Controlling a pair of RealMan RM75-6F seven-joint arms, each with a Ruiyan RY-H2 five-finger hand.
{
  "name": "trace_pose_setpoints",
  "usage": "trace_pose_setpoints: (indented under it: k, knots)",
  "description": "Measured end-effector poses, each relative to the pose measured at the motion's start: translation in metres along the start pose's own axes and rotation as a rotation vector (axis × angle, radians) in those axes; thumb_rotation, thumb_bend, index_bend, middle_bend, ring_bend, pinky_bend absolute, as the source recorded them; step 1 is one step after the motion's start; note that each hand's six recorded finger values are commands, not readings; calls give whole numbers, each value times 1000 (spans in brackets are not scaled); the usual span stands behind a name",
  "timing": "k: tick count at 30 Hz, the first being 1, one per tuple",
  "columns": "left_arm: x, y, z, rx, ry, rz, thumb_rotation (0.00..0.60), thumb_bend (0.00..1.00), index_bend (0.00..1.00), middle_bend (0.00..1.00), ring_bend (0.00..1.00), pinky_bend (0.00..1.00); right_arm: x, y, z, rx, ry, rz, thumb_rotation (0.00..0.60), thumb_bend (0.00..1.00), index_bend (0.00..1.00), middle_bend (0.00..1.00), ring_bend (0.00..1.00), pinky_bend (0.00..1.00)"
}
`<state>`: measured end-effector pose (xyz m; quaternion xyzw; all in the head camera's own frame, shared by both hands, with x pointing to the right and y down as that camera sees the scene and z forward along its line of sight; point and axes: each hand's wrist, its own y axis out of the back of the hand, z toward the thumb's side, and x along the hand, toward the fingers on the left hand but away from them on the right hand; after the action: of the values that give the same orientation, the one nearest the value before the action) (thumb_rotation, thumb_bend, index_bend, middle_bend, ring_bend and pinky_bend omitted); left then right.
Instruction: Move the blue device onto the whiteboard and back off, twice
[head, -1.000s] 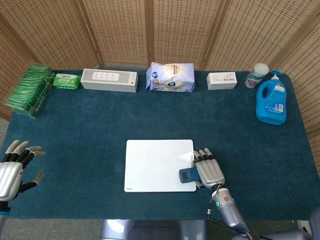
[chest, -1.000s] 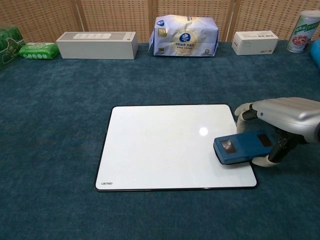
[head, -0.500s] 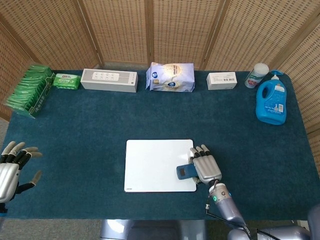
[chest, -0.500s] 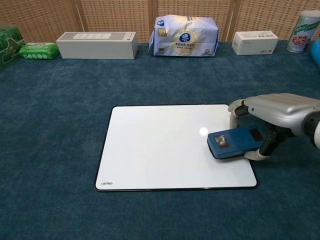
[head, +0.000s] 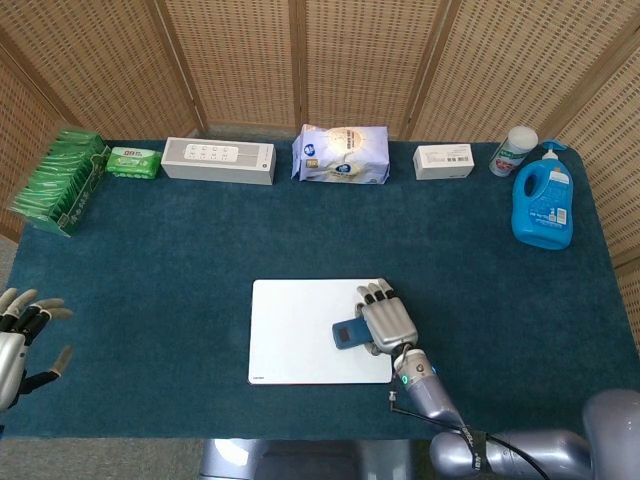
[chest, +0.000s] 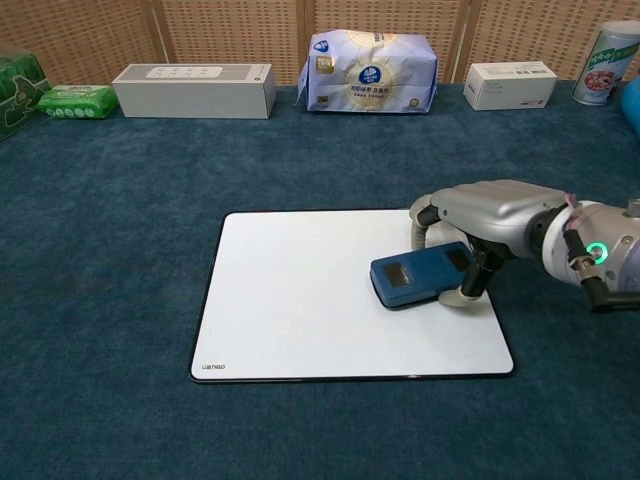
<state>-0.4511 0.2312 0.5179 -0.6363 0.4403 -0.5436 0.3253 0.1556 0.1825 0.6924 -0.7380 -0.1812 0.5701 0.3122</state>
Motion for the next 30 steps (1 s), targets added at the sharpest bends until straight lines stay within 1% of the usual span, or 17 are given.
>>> trace_pose_setpoints:
  k: [9, 13, 22, 30]
  knots:
    - [2, -1, 3, 0, -8, -3, 600, 417, 326, 279, 134, 28, 1, 16, -19, 8, -37, -28, 600, 265, 701, 124, 0, 0]
    - [4, -2, 6, 1, -15, -5, 600, 418, 327, 279, 134, 28, 9, 19, -43, -10, -87, -34, 600, 265, 701, 124, 0, 0]
    - [5, -2, 11, 4, -21, -5, 600, 416, 327, 279, 134, 28, 20, 19, -70, -39, -136, -50, 600, 266, 700, 124, 0, 0]
    - [5, -4, 14, 4, -21, -10, 600, 417, 327, 279, 134, 28, 35, 11, -93, -64, -189, -48, 600, 267, 700, 124, 0, 0]
